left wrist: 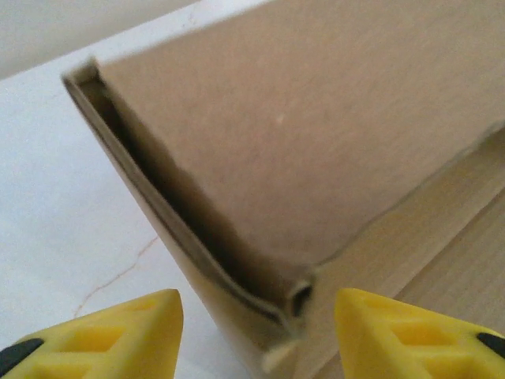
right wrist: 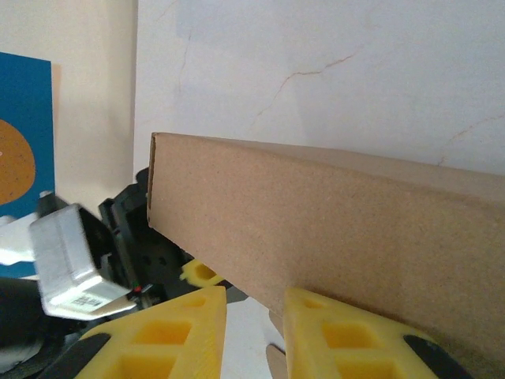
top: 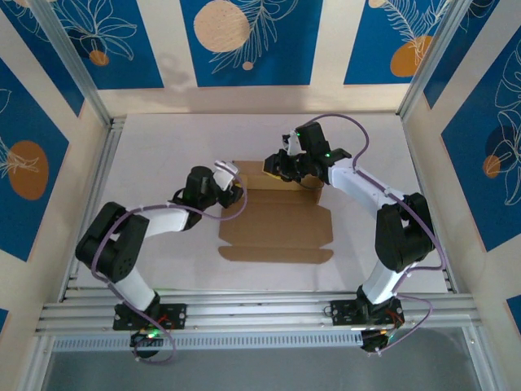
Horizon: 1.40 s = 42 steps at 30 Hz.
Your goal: Fold the paper box
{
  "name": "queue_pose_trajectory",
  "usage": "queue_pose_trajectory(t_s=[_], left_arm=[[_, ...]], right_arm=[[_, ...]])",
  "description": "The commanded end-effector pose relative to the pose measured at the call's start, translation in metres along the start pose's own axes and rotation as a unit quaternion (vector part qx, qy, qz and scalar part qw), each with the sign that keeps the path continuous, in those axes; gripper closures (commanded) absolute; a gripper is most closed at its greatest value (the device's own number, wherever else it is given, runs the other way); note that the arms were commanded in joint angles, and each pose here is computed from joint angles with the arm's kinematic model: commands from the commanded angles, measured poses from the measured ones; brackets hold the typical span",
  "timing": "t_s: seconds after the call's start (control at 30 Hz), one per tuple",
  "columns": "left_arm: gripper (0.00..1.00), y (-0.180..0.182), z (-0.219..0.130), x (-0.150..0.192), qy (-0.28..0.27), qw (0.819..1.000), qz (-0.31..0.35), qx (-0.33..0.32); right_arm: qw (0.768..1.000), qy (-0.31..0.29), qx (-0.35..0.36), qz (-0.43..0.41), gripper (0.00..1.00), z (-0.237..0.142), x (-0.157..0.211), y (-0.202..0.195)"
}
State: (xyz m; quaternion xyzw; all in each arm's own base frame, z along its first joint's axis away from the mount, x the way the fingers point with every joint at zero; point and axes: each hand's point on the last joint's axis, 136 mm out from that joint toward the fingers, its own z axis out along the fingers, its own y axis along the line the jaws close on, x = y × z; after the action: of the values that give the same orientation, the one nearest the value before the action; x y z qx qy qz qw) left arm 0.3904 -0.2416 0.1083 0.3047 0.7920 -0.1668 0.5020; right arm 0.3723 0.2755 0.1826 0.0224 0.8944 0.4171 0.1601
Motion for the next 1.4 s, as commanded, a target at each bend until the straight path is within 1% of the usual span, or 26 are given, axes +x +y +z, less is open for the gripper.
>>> queue_pose_trajectory(t_s=[0.0,0.07,0.2,0.27,0.43,0.6,0.67,0.77,0.83,0.87,0.93,1.0,1.1,1.13,1.17,1.2,1.23,1.27,1.33,1.37], left_arm=[[0.53,0.004,0.007,-0.011,-0.024,1.0,-0.015,-0.009],[0.58,0.002,0.009,-0.011,-0.027,0.999,-0.023,-0.002],[0.61,0.001,0.012,-0.008,-0.031,0.999,-0.027,-0.002],[0.64,0.003,0.012,-0.009,-0.035,0.999,-0.025,-0.008],[0.79,0.004,0.019,-0.013,-0.035,0.999,-0.024,-0.007],[0.82,0.008,0.019,-0.013,-0.044,0.998,-0.035,-0.02],[0.82,0.009,0.018,-0.014,-0.047,0.998,-0.032,-0.021],[0.81,0.009,0.016,-0.016,-0.045,0.998,-0.024,-0.023],[0.81,0.007,0.014,-0.018,-0.042,0.999,-0.013,-0.017],[0.8,0.006,0.013,-0.019,-0.041,0.999,-0.009,-0.014],[0.8,0.003,0.011,-0.02,-0.041,0.999,-0.001,-0.007],[0.8,0.002,0.009,-0.019,-0.039,0.999,0.007,-0.003],[0.8,-0.004,0.007,-0.017,-0.031,0.999,0.023,0.014],[0.81,-0.006,0.007,-0.017,-0.027,0.999,0.027,0.018],[0.81,-0.006,0.006,-0.017,-0.024,0.999,0.031,0.019],[0.82,-0.004,0.005,-0.017,-0.023,0.999,0.033,0.015],[0.82,-0.001,0.004,-0.018,-0.024,0.999,0.034,0.008],[0.82,0.002,0.004,-0.02,-0.025,0.999,0.032,0.004],[0.82,0.007,0.006,-0.021,-0.024,0.999,0.028,-0.001],[0.82,0.008,0.007,-0.023,-0.026,0.999,0.027,-0.001]], right_arm=[[1.0,0.019,-0.002,0.014,0.72,-0.001,0.012,-0.002],[1.0,0.018,-0.005,0.016,0.72,-0.002,0.011,-0.001],[1.0,0.021,-0.015,0.017,0.72,-0.001,0.012,0.004],[0.999,0.023,-0.016,0.016,0.72,-0.001,0.013,0.007],[0.999,0.029,-0.026,0.014,0.7,-0.003,0.014,0.014],[0.999,0.036,-0.032,0.013,0.68,-0.003,0.015,0.018],[0.999,0.035,-0.035,0.009,0.64,-0.007,0.013,0.022],[0.999,0.016,-0.038,-0.01,0.47,-0.025,0.006,0.036],[0.999,-0.014,-0.028,-0.025,0.39,-0.044,-0.006,0.045],[0.999,-0.032,-0.014,-0.026,0.37,-0.052,-0.014,0.045],[0.997,-0.065,0.035,-0.005,0.35,-0.061,-0.036,0.03],[0.99,-0.087,0.104,0.029,0.35,-0.064,-0.057,0.001],[0.978,-0.076,0.191,0.037,0.37,-0.053,-0.08,-0.04],[0.976,-0.065,0.203,0.031,0.39,-0.047,-0.085,-0.051],[0.978,-0.055,0.199,0.028,0.42,-0.04,-0.088,-0.06],[0.982,-0.043,0.181,0.032,0.49,-0.034,-0.09,-0.068],[0.987,-0.03,0.155,0.038,0.65,-0.028,-0.091,-0.073],[0.992,-0.018,0.119,0.037,0.71,-0.021,-0.092,-0.072],[0.999,0.025,0.028,0.035,0.76,-0.007,-0.092,-0.064],[0.998,0.046,-0.011,0.03,0.77,-0.002,-0.09,-0.058]])
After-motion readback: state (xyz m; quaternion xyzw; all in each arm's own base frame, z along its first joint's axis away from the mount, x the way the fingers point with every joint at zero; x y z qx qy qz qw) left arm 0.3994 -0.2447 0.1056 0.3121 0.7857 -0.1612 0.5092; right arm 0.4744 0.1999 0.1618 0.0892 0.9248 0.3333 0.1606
